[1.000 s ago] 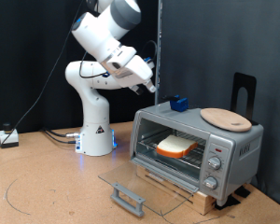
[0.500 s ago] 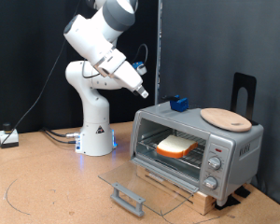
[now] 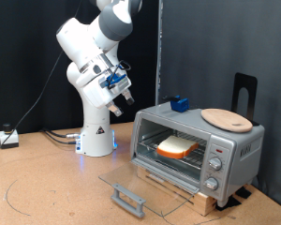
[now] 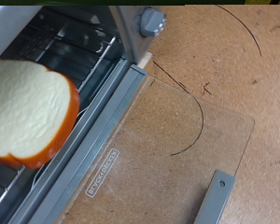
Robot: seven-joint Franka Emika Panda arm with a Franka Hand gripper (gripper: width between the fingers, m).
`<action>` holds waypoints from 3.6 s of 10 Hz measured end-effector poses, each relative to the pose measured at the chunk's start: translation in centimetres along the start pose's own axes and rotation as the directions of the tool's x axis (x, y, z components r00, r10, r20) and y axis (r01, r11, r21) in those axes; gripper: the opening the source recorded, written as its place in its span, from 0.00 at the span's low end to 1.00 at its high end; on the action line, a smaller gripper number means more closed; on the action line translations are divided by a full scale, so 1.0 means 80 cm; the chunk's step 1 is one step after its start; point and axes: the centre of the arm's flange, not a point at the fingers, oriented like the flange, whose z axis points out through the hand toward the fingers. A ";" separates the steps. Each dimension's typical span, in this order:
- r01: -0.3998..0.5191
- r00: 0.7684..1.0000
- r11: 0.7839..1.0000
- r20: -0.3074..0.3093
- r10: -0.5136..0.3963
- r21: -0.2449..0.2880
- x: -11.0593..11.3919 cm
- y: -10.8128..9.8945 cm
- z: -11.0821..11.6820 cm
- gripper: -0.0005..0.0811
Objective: Make a piece of toast with the oven
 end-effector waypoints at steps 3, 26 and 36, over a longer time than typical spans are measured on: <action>-0.225 0.954 0.974 0.201 0.224 -0.016 -0.007 0.011 0.005 0.99; -0.645 0.624 0.761 0.527 0.577 -0.071 -0.006 0.255 0.074 0.99; -0.613 0.496 0.785 0.731 0.468 -0.087 -0.068 0.288 0.190 0.99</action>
